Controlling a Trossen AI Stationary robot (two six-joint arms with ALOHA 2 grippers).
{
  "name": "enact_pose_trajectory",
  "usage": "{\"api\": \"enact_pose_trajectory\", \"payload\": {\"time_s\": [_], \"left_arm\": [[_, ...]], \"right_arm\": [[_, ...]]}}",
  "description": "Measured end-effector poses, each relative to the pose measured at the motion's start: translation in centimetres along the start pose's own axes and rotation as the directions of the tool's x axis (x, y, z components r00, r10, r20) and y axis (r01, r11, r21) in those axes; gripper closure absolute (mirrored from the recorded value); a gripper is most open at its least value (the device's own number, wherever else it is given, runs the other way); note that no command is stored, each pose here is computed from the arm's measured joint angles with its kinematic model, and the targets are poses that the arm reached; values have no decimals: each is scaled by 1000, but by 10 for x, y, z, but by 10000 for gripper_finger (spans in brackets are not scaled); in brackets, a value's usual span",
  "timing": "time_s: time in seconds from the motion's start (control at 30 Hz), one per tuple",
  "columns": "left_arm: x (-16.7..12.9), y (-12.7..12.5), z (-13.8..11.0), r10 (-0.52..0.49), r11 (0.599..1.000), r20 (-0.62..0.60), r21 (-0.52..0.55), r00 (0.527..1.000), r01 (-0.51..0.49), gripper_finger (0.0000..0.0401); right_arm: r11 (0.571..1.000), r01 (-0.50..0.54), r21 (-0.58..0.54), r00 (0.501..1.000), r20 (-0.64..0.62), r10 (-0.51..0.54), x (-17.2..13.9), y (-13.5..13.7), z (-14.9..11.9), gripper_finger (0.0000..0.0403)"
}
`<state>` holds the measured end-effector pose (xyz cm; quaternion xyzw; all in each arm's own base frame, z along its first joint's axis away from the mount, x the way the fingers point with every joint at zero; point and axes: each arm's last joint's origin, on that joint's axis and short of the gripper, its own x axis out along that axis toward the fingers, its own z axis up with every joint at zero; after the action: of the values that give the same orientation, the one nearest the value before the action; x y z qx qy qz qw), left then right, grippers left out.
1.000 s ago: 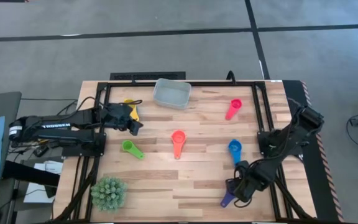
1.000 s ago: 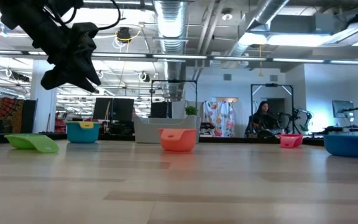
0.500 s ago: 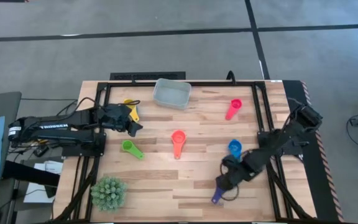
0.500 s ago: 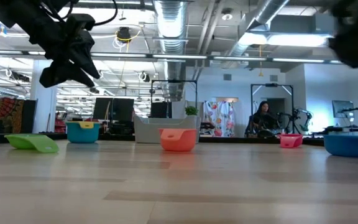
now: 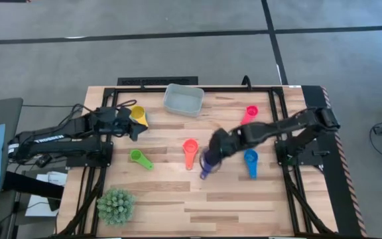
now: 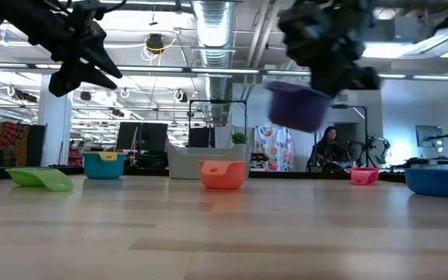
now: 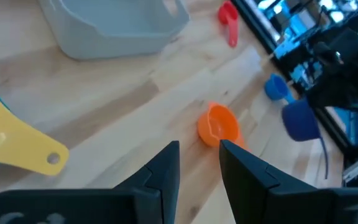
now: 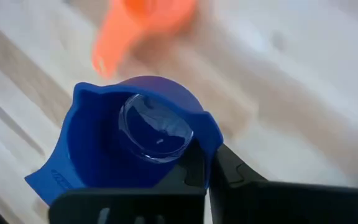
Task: Nest measuring cups in basket
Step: Stack the navy blue measuring cup on the yellow measuring cup
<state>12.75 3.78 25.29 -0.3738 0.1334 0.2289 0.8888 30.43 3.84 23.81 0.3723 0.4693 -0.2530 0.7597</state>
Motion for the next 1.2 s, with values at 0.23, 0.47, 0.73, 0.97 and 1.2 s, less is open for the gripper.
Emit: {"api": "enact_pose_trajectory", "payload": {"time_s": [0.23,0.47,0.73,0.97,1.2], "left_arm": [[5,-5,5,-53,998,31,20,998,52,301],[29,-16,15,-112,994,107,-7,988,113,301],[52,-37,40,-45,993,177,117,983,24,278],[63,-47,56,145,975,159,147,977,-169,256],[64,-52,63,184,978,166,64,969,-197,255]], "right_arm": [[999,-45,-20,979,200,48,-7,-18,66,396],[988,-43,-149,956,281,84,1,-40,116,396],[969,-32,-245,960,264,98,30,-30,182,391],[960,-90,-265,931,320,176,27,-6,223,385],[934,-142,-329,891,368,265,7,8,238,387]]}}
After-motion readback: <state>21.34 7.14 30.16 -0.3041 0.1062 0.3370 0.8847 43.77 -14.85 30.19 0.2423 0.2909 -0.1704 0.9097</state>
